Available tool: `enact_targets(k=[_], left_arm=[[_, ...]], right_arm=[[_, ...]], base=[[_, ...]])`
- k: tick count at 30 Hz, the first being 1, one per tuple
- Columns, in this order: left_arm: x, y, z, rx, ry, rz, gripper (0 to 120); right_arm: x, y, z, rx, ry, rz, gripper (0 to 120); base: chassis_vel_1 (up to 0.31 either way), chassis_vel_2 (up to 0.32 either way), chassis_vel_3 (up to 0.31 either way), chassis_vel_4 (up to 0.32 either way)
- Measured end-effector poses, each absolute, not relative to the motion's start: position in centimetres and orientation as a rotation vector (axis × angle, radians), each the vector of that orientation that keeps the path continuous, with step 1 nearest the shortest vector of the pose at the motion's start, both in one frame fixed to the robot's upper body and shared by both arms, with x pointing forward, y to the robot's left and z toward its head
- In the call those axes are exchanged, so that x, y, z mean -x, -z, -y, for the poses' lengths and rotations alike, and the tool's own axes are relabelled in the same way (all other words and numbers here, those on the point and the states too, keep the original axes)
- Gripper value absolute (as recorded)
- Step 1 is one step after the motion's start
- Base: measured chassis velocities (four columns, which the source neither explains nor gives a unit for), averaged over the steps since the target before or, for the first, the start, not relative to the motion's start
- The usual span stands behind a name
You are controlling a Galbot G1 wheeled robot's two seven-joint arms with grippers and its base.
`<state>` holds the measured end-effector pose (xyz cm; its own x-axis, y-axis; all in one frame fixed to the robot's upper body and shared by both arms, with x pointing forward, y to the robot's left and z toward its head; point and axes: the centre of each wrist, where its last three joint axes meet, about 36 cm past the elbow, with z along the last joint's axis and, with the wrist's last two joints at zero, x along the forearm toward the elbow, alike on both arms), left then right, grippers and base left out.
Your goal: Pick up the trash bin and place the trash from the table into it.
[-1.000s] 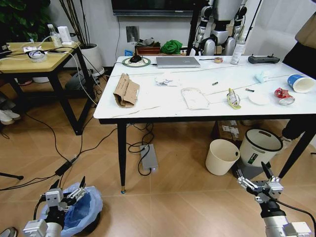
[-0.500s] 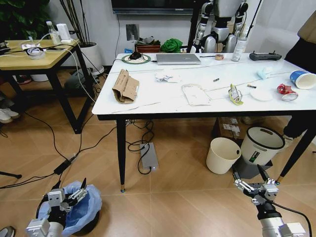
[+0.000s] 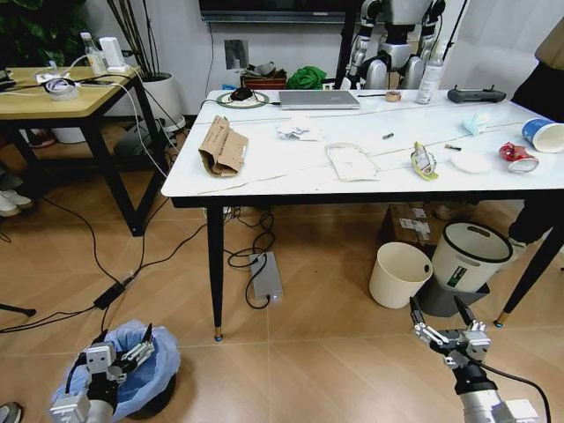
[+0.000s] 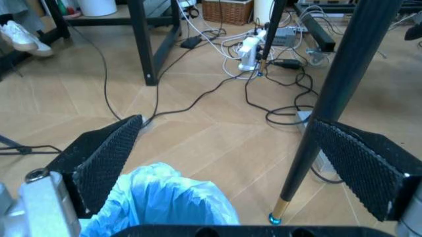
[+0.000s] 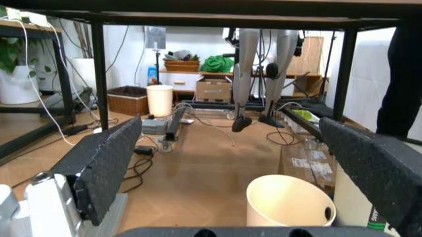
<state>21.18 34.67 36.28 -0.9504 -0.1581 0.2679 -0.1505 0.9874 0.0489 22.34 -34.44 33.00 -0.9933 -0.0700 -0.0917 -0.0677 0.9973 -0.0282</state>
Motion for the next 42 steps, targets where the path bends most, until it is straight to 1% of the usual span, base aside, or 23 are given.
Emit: enact_targets(k=[10, 14, 15, 19, 22, 24, 28, 35, 42], left_arm=[[-21.4, -35.5, -35.7, -0.257, 0.044, 2.837, 100], [-21.5, -32.9, -39.1, -0.338, 0.071, 2.75, 100], [-21.5, -32.9, -39.1, -0.338, 0.071, 2.75, 100], [-22.0, -31.0, -42.6, -0.422, -0.031, 2.625, 100], [-22.4, -30.4, -44.6, -0.441, -0.084, 2.556, 100], [-22.6, -30.4, -45.1, -0.446, -0.093, 2.543, 100], [-23.2, -29.9, -47.8, -0.482, -0.093, 2.494, 100], [-23.4, -28.8, -49.8, -0.512, -0.083, 2.441, 100], [-23.5, -27.7, -50.8, -0.536, -0.081, 2.407, 100]], right_arm=[[-22.1, -32.7, 34.2, 0.095, 0.029, -3.048, 100], [-22.3, -32.3, 33.7, 0.086, 0.001, -3.044, 100], [-22.3, -32.3, 33.7, 0.086, 0.001, -3.044, 100], [-22.2, -31.6, 32.2, 0.083, -0.04, -3.046, 100], [-22.0, -30.9, 31.3, 0.081, -0.056, -3.05, 100], [-22.0, -30.7, 31.0, 0.081, -0.062, -3.052, 100], [-21.7, -30.2, 30.2, 0.085, -0.07, -3.056, 100], [-21.3, -30.1, 30.3, 0.08, -0.067, -3.059, 100], [-21.2, -30.0, 30.3, 0.077, -0.066, -3.061, 100]], base=[[0.0, 0.0, 0.0, 0.0], [0.0, 0.0, 0.0, 0.0], [0.0, 0.0, 0.0, 0.0], [0.0, 0.0, 0.0, 0.0], [0.0, 0.0, 0.0, 0.0], [0.0, 0.0, 0.0, 0.0], [0.0, 0.0, 0.0, 0.0], [0.0, 0.0, 0.0, 0.0], [0.0, 0.0, 0.0, 0.0]])
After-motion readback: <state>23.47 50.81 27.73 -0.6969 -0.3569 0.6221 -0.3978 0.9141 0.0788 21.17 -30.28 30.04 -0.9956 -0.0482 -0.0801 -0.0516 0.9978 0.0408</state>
